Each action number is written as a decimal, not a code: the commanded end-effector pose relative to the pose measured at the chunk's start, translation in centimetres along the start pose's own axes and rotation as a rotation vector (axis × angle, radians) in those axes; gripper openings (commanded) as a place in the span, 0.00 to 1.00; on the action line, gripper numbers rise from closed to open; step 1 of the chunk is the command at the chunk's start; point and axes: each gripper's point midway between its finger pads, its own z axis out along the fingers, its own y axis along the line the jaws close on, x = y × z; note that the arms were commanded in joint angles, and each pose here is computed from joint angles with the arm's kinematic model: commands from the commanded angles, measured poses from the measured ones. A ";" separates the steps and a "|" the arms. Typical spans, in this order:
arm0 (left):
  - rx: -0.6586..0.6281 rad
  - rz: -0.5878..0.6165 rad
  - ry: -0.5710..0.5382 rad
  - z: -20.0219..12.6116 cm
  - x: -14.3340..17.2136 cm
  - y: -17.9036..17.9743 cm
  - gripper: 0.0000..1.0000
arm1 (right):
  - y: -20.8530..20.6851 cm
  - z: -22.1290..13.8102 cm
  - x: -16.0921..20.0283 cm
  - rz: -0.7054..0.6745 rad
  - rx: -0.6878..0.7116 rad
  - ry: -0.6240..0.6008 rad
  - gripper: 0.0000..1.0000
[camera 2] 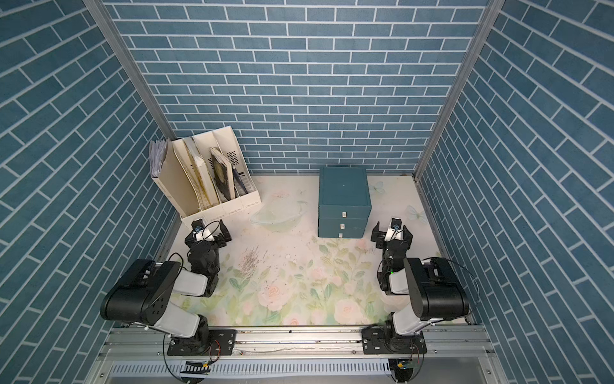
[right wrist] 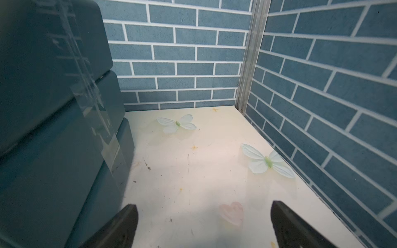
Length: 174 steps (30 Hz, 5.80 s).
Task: Take the seed bags out of the drawer
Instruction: Move the storage box to the center of the board, then open the drawer in the storage box.
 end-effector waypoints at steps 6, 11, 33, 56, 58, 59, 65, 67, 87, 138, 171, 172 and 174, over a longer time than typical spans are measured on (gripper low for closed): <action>0.001 0.011 0.000 -0.2 -0.1 0.2 1.00 | -0.2 -0.2 -0.4 -0.019 0.002 -0.014 1.00; 0.001 0.011 0.001 -0.2 -0.1 0.2 1.00 | -0.2 -0.2 -0.3 -0.020 0.001 -0.012 1.00; 0.126 0.028 0.186 5.1 -5.3 -5.2 1.00 | 0.0 4.0 -6.0 -0.058 0.034 0.139 1.00; 0.445 -0.130 0.224 0.5 -9.8 -11.9 1.00 | 7.5 8.9 -15.7 0.167 -0.403 0.268 1.00; 0.477 -0.143 0.240 0.2 -9.5 -12.4 1.00 | 8.7 9.4 -15.8 0.178 -0.463 0.291 1.00; 0.493 -0.149 0.247 0.0 -9.4 -12.7 1.00 | 9.2 9.7 -15.8 0.182 -0.492 0.306 1.00; 0.549 -0.164 0.263 -0.7 -9.3 -13.9 1.00 | 11.4 10.6 -14.6 0.202 -0.611 0.399 1.00; 0.558 -0.163 0.267 -0.8 -9.3 -14.2 1.00 | 11.9 10.6 -14.1 0.207 -0.637 0.420 1.00; 0.562 -0.156 0.278 -2.3 -9.5 -14.3 1.00 | 18.9 5.5 -10.5 0.240 -0.853 0.564 1.00; 0.695 -0.210 0.538 -5.3 -9.2 -24.8 0.88 | 26.3 -3.4 -18.3 0.234 -0.912 0.459 1.00; 0.718 -0.242 0.647 -5.6 -7.2 -26.5 0.61 | 30.6 -11.5 -11.1 0.583 -0.981 0.649 0.53; 0.718 -0.244 0.647 -5.6 -7.2 -26.5 0.61 | 30.6 -11.5 -11.1 0.586 -0.980 0.652 0.52; 0.718 -0.244 0.647 -5.7 -7.2 -26.5 0.61 | 30.8 -11.4 -11.0 0.587 -0.984 0.657 0.51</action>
